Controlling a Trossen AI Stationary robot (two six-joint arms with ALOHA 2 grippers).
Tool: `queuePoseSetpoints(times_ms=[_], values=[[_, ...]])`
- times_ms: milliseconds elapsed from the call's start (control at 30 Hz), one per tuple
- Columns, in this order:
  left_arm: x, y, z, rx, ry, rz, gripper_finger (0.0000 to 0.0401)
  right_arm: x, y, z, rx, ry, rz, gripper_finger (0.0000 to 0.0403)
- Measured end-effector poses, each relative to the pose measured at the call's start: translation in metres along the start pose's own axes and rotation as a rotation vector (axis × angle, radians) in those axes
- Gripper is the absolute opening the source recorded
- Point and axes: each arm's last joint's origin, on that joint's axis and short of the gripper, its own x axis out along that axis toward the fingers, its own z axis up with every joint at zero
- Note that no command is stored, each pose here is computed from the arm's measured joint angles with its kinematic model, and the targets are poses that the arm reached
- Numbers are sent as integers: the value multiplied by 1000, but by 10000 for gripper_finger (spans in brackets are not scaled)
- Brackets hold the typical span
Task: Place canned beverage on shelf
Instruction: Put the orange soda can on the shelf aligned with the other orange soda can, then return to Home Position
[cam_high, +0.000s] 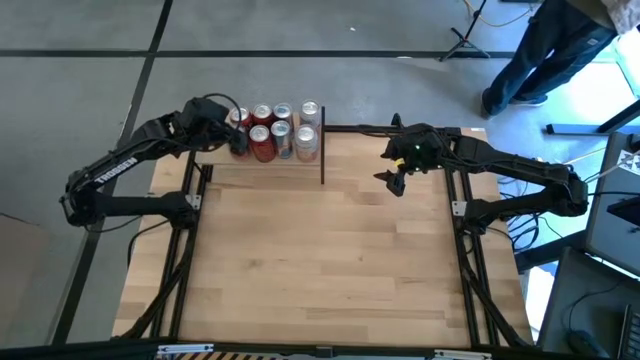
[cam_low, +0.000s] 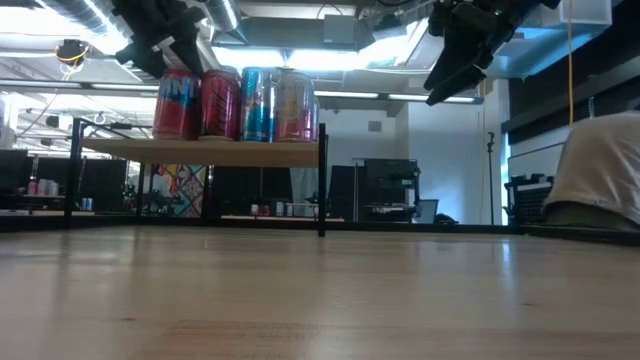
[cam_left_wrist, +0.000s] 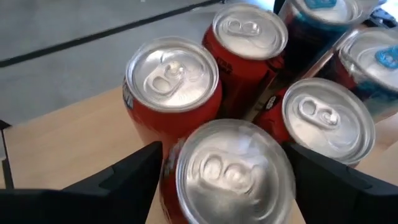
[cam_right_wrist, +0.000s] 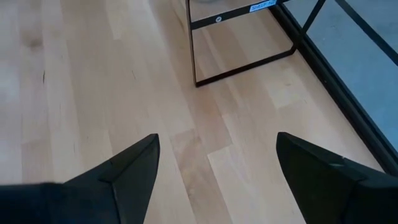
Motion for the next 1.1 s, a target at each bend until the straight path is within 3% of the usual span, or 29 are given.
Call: queuePoseSetpoints(times_ms=[533, 967, 1100], values=[[4, -2, 0, 2, 28, -21, 312, 0, 0, 0, 0, 1, 0, 310], [-31, 8, -4, -23, -81, -137, 312, 0, 0, 0, 18, 4, 0, 310], [-45, 6, -2, 6, -140, -283, 312, -7, 1, 8, 72, -26, 35, 310]])
